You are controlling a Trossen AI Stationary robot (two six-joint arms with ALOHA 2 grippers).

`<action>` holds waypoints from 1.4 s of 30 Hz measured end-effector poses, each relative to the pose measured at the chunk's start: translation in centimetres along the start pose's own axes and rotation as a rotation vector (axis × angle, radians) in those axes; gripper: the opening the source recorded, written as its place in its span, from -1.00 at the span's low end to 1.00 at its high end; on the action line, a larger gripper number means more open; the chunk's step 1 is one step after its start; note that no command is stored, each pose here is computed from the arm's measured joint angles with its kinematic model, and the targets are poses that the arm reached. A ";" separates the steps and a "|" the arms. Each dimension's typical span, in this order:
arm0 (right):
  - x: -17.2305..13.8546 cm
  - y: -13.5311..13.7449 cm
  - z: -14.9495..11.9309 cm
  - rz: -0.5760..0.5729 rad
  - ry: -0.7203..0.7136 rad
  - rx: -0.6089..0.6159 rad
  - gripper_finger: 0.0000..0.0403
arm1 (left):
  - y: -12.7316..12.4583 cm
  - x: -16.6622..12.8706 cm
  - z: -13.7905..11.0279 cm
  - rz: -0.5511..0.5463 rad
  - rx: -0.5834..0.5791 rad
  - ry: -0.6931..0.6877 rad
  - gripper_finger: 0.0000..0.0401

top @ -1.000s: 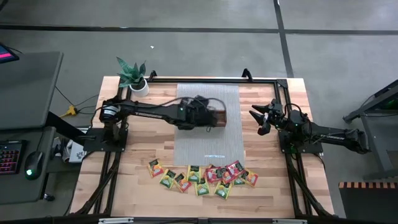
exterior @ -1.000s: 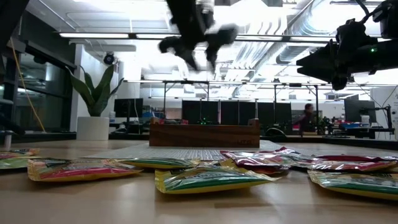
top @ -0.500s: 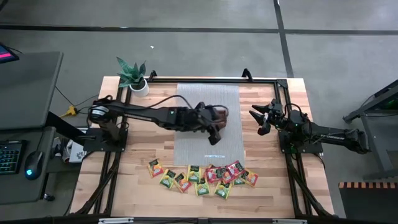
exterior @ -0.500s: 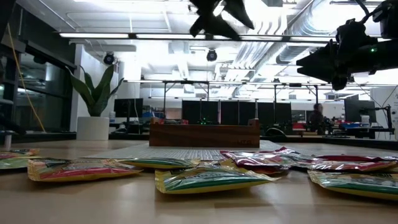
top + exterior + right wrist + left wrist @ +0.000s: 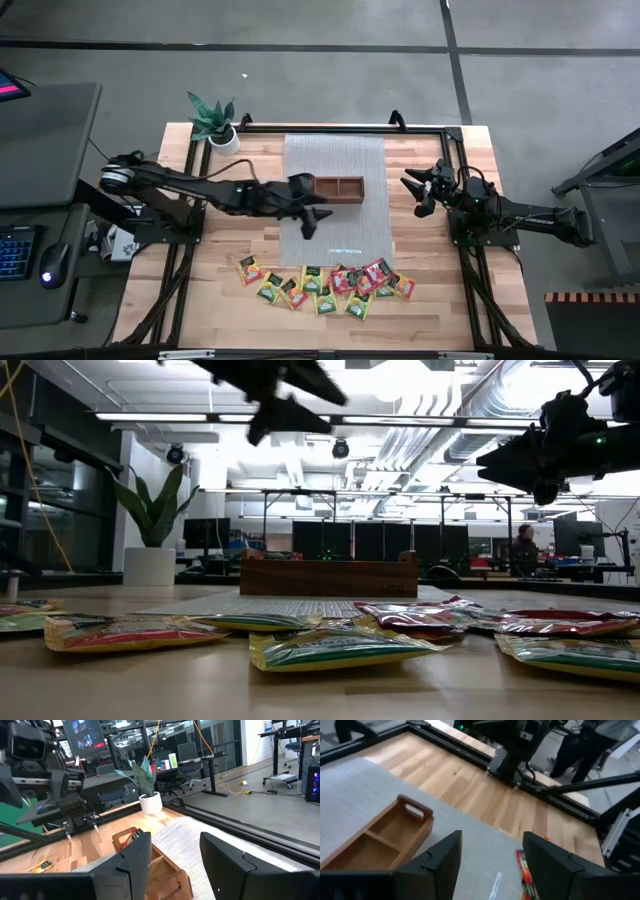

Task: Pick & Place Tea
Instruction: Put the red tea bag into the left section of the wooden organizer

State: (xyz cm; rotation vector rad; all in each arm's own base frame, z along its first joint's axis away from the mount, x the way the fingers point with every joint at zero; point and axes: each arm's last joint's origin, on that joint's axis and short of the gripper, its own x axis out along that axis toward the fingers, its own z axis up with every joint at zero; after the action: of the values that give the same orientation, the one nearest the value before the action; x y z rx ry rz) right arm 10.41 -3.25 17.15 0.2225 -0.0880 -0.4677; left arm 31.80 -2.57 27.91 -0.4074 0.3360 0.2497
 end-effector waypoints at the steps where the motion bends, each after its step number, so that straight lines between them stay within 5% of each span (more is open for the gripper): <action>1: 0.0 0.0 0.0 -0.001 0.000 0.000 -0.18 | 0.0 -0.6 -0.1 -0.002 0.003 -0.001 0.02; 12: 0.0 0.0 0.0 -0.002 0.001 -0.001 -0.18 | 4.4 -8.2 -4.1 0.017 -0.125 -0.141 0.02; 22: 0.0 0.0 0.0 0.002 -0.001 0.010 -0.18 | 7.0 -12.3 -6.7 -0.136 -0.269 -0.282 0.02; 34: 0.0 0.4 0.5 0.098 -0.022 0.436 -0.18 | 7.4 -13.3 -6.9 -0.153 -0.240 -0.300 0.02; 42: -0.1 0.5 1.1 0.134 -0.061 0.562 -0.18 | 7.5 -13.2 -7.2 -0.161 -0.226 -0.259 0.02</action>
State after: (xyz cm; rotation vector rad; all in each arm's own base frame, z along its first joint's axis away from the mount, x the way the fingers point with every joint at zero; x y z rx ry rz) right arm 10.40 -2.99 18.28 0.7491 -0.2929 -0.3071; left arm 15.54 -1.21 23.95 -0.6150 0.0197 0.1805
